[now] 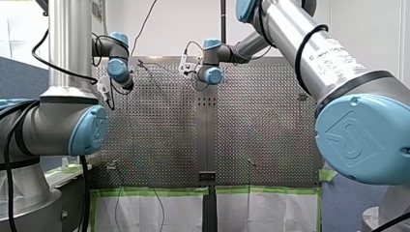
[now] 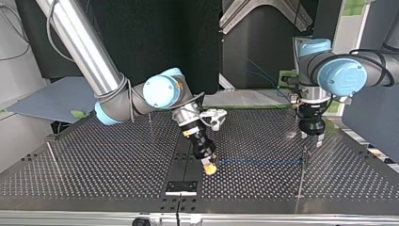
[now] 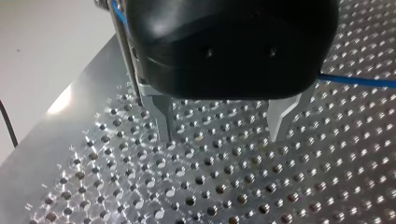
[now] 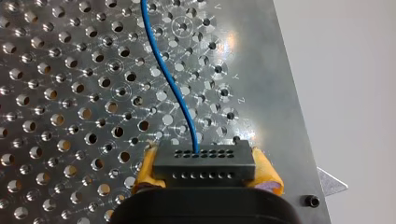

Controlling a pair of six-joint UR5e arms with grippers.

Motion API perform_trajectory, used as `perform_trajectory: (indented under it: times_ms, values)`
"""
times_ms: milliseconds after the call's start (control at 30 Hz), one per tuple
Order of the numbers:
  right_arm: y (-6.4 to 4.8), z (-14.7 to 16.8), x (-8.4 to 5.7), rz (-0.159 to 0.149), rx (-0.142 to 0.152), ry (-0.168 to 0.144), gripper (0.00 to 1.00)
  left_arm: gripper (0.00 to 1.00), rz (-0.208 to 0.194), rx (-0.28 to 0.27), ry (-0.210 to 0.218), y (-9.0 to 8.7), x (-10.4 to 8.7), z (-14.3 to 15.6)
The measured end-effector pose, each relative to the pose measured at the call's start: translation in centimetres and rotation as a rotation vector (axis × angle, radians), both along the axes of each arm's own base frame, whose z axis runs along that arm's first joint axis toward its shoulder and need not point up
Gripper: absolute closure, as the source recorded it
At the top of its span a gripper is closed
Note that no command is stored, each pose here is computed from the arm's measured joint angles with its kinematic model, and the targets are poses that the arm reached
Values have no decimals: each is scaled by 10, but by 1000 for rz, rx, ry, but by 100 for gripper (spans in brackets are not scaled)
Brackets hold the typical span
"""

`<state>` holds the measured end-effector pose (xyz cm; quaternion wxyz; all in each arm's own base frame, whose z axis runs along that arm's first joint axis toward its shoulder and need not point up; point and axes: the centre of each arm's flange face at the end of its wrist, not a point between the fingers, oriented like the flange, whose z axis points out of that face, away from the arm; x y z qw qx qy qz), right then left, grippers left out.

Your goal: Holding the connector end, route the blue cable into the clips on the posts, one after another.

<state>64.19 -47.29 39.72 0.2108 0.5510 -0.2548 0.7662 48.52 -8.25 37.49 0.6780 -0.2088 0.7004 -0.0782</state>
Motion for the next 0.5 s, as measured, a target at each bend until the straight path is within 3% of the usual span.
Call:
perform_trajectory:
  times_ms: [200, 500]
  values:
    - [1, 0, 0, 3, 2, 1, 100, 0, -10, 15, 16, -5, -25, 15]
    - [0, -1, 0, 3, 5, 0, 100, 0, -29, 30, -30, -12, -50, 46]
